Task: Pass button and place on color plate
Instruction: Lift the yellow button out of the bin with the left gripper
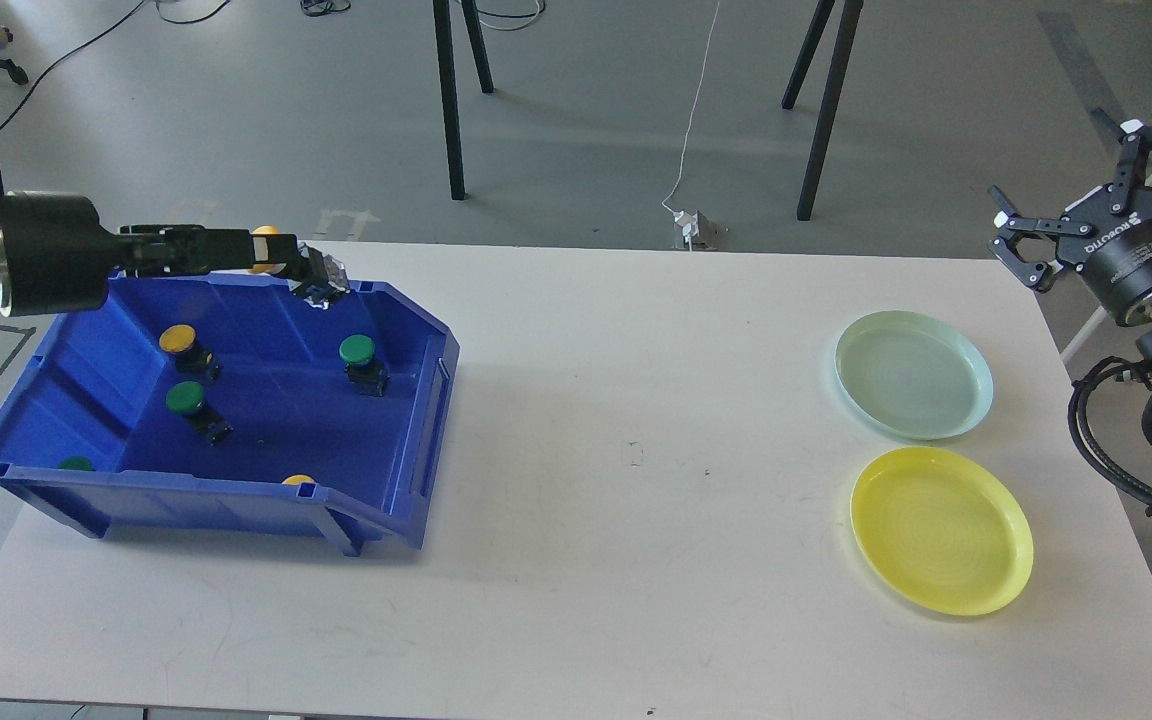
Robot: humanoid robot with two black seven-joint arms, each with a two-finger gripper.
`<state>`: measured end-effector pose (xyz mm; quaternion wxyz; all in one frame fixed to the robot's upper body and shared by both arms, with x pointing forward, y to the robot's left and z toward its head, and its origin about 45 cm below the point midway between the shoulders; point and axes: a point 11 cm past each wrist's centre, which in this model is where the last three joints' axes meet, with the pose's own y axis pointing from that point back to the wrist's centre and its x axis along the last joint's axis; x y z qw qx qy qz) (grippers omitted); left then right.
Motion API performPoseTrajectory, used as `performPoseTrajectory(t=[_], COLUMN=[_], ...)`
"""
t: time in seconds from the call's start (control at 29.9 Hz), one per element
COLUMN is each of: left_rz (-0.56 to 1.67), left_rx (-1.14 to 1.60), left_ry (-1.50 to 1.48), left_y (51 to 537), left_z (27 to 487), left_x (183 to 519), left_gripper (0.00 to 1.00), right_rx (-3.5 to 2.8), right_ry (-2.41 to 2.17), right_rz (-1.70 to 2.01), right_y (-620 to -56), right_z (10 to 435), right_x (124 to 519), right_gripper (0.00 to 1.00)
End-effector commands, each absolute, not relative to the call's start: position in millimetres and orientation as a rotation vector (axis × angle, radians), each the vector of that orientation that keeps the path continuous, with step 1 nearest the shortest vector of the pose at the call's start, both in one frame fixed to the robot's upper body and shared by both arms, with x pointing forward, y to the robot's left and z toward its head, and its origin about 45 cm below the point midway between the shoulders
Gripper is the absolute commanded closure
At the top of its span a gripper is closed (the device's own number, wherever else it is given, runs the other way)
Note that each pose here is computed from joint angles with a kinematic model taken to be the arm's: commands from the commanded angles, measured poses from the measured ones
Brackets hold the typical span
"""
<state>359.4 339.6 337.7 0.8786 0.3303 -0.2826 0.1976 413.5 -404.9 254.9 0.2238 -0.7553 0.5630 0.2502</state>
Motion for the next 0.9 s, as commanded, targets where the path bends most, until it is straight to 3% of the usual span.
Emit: performPoseTrajectory(t=[0.0,0.17,0.4,0.87], left_rz=[0.422,0.378,0.483,0.451], left_rx=[0.462,0.238,0.017,0.078], left_ry=[-0.465,-0.258,-0.103,-0.223], left_y=[292.8,226.0,200.4,175.3], left_z=[339.7,304.8,295.1,287.1], left_x=[365.7,363.4,384.3,384.5], left_gripper=[0.80,0.80,0.80,0.80], right_rx=[-2.129,-2.220,-2.371,-2.588], right_ry=[1.444,1.233,1.360,0.996], right_rz=[0.735,0.650,0.145,0.503], right_y=[-376.7,-333.1,-325.5,-229.5], right_z=[254.4,287.8,293.3,236.5], right_x=[402.0,381.7,369.9,341.7], right_gripper=[0.01,0.01,0.01,0.01])
